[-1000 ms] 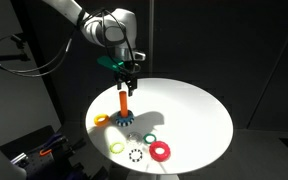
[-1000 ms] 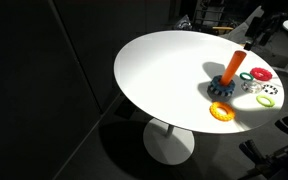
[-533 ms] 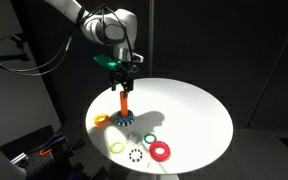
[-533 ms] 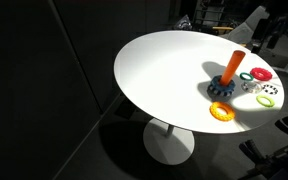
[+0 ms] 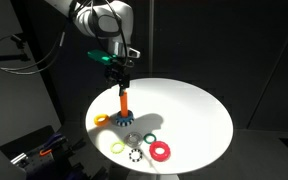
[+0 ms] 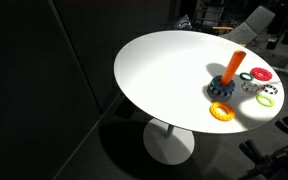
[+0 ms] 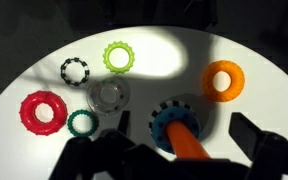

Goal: Put the blue ring on the stack

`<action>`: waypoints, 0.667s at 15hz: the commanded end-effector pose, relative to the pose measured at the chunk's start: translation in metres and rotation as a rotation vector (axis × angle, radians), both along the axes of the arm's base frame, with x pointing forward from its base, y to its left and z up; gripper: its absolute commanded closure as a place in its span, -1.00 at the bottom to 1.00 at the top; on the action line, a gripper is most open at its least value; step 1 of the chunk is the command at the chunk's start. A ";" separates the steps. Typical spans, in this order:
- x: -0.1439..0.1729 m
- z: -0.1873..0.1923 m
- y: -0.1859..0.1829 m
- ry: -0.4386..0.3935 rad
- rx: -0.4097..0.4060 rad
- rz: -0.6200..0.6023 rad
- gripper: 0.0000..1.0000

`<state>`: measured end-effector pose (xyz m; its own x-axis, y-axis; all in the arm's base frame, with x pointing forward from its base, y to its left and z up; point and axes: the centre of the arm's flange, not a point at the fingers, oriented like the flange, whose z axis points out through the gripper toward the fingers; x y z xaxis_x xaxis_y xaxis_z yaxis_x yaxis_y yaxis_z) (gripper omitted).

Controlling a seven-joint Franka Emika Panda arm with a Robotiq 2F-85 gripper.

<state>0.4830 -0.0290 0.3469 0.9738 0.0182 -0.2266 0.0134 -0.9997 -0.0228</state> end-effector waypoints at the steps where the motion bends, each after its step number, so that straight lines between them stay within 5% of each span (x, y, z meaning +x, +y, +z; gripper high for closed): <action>1: -0.034 0.022 -0.008 -0.041 -0.005 0.008 -1.00; 10: -0.048 0.040 -0.018 -0.077 0.007 -0.045 -1.00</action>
<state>0.4344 -0.0475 0.3869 0.9884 -0.0252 -0.1499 -0.0300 -0.9991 -0.0302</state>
